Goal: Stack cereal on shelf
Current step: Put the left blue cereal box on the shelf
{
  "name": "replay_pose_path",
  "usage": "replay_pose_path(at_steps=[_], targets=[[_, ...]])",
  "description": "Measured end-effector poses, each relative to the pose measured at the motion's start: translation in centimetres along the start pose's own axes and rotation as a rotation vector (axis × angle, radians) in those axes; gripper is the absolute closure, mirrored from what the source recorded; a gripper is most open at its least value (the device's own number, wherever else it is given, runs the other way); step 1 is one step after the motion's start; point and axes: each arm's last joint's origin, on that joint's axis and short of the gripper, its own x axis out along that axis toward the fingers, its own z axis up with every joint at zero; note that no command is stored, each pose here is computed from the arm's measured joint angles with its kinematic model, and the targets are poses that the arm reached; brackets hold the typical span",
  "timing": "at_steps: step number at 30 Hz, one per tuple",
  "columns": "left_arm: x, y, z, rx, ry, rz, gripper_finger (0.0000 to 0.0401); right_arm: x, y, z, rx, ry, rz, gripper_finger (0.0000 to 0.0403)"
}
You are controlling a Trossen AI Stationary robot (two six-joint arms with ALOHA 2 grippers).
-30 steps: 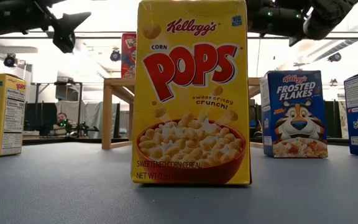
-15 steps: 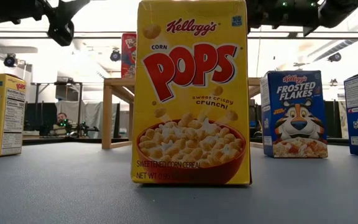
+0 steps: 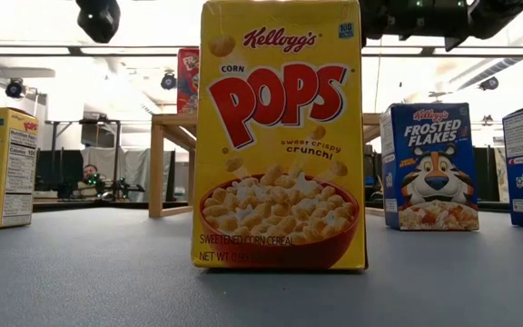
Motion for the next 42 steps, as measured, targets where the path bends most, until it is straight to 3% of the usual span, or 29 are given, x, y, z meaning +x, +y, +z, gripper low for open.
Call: replay_pose_path(at_steps=[8, 13, 27, 34, 42], targets=[[1.2, -0.5, 0.7, 0.032, 0.070, 0.020, 0.0205, 0.0, 0.0, 0.0, -0.007, 0.000, -0.001, 0.0184], [1.2, -0.4, 0.4, -0.006, 0.089, 0.025, 0.0205, 0.0, 0.0, 0.0, -0.008, 0.001, 0.000, 0.0184], [-0.2, -1.2, 3.6, -0.201, 0.335, 0.150, 0.0205, 0.0, 0.0, 0.1, -0.032, -0.013, -0.002, 0.0184], [-0.3, -1.3, 2.6, -0.364, 0.600, 0.270, 0.0205, -0.1, 0.0, 0.5, -0.003, -0.053, -0.005, 0.0184], [0.3, -2.7, 4.1, -0.448, 0.631, 0.246, 0.0205, 0.0, 0.0, 0.5, 0.007, -0.053, -0.005, 0.0184]])
